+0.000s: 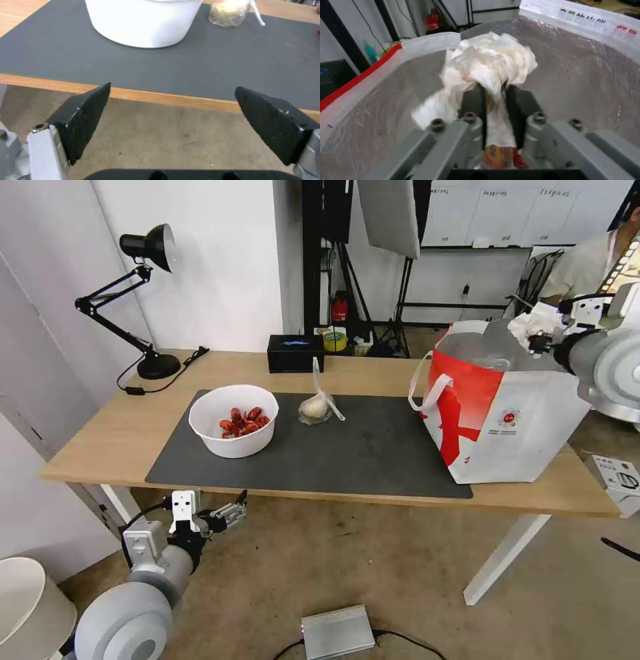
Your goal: Pick up the trash from the table and place it into the takeout bag.
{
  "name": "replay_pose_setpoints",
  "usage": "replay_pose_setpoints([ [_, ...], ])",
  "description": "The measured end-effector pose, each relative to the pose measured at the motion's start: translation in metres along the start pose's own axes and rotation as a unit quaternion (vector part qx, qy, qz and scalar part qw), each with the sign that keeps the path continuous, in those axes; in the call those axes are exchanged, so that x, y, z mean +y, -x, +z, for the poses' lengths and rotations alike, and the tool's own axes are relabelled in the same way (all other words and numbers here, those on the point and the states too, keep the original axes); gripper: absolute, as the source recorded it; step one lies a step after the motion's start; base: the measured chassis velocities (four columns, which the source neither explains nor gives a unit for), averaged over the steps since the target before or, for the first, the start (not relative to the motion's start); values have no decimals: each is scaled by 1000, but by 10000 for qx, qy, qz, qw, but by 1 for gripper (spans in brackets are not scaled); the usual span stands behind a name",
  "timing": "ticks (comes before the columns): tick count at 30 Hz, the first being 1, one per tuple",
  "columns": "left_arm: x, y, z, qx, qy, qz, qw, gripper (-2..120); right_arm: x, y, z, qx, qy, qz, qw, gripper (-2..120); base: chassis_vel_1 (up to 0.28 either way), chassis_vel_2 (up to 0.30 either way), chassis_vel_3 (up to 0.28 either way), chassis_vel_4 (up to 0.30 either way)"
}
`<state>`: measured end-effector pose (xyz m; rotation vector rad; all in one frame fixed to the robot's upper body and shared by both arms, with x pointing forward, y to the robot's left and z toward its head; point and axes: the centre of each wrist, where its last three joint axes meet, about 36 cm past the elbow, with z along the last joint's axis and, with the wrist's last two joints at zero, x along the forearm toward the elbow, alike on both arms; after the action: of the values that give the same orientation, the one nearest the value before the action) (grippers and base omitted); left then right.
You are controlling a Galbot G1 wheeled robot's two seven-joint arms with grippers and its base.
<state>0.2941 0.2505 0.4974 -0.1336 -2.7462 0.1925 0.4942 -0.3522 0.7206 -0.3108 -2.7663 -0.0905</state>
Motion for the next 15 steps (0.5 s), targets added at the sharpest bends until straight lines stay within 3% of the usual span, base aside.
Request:
replay_pose_setpoints([
  [2, 0, 0, 0, 0, 0, 2, 10000, 100, 0, 0, 0, 7, 1, 11, 10000, 22, 0, 0, 0, 0],
  [6, 0, 0, 0, -3, 4, 7, 10000, 100, 0, 1, 1, 39, -15, 68, 10000, 43, 0, 0, 0, 0],
  [15, -1, 1, 0, -6, 8, 21, 10000, 100, 1, 1, 4, 49, -24, -24, 10000, 75, 0, 0, 0, 0],
])
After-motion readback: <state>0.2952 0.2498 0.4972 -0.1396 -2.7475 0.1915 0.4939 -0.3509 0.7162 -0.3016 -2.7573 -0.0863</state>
